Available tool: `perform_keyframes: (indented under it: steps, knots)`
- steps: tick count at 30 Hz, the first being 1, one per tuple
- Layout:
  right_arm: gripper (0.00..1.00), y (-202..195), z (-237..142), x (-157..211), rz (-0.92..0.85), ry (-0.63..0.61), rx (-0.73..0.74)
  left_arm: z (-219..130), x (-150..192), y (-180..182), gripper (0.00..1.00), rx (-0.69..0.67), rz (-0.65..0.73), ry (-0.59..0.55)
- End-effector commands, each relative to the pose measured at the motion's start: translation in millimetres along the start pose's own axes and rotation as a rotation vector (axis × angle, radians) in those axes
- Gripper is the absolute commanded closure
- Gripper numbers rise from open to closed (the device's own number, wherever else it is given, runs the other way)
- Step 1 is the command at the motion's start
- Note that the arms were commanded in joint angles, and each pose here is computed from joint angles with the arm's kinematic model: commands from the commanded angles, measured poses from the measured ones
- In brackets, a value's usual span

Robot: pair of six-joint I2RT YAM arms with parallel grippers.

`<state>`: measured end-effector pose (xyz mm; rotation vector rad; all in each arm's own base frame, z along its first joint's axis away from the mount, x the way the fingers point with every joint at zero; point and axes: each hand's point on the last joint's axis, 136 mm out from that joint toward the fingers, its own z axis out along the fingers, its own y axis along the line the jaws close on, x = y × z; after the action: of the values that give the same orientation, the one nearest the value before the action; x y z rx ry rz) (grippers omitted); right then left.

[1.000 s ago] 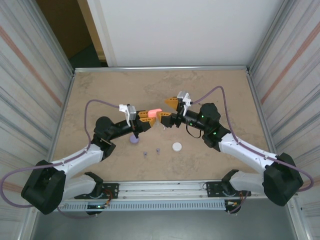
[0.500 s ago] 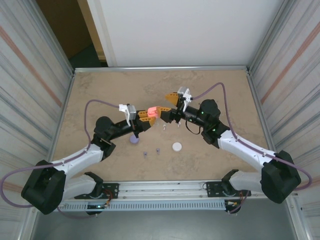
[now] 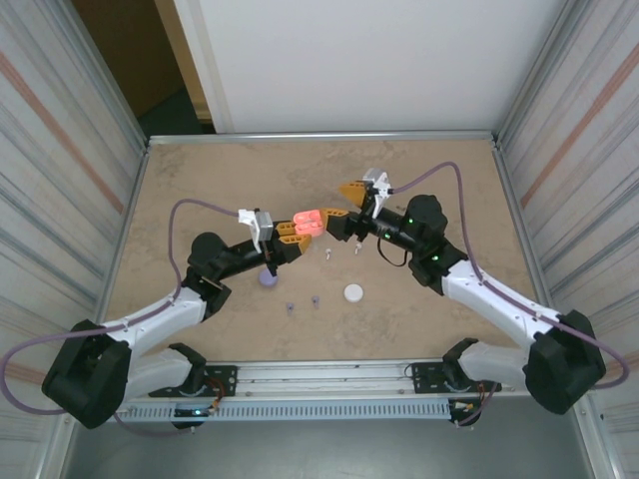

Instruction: Insert wireless bluetooth earbuds into charging case

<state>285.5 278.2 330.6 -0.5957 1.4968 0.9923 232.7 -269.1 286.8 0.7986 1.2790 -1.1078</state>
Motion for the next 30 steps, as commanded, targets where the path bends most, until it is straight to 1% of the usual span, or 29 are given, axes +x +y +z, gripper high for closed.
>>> perform_keyframes:
  steps: [1, 6, 9, 13, 16, 19, 24, 29, 30]
  knots:
    - [0.13, -19, -17, -21, 0.119, 0.004, 0.135, -6, -13, -6, 1.00, -0.013, 0.060, -0.041]
    - [0.13, -48, -34, -3, 0.289, 0.148, 0.245, -14, -23, -13, 1.00, -0.024, 0.101, -0.048]
    - [0.15, -59, -39, 11, 0.318, 0.200, 0.295, -21, -31, -19, 1.00, -0.034, 0.130, -0.057]
    - [0.15, -66, -32, 29, 0.345, 0.262, 0.307, -31, -44, -28, 1.00, -0.039, 0.170, -0.080]
    - [0.18, -69, -21, 48, 0.387, 0.342, 0.295, -37, -52, -35, 1.00, -0.040, 0.189, -0.095]
    - [0.20, -67, -4, 72, 0.421, 0.449, 0.268, -42, -56, -39, 1.00, -0.041, 0.201, -0.107]
    - [0.20, -62, 30, 117, 0.421, 0.608, 0.234, -49, -59, -45, 1.00, -0.042, 0.209, -0.124]
    - [0.21, -58, 65, 153, 0.399, 0.690, 0.198, -52, -57, -44, 1.00, -0.058, 0.206, -0.118]
    - [0.23, -57, 71, 158, 0.392, 0.704, 0.189, -53, -58, -44, 1.00, -0.059, 0.205, -0.118]
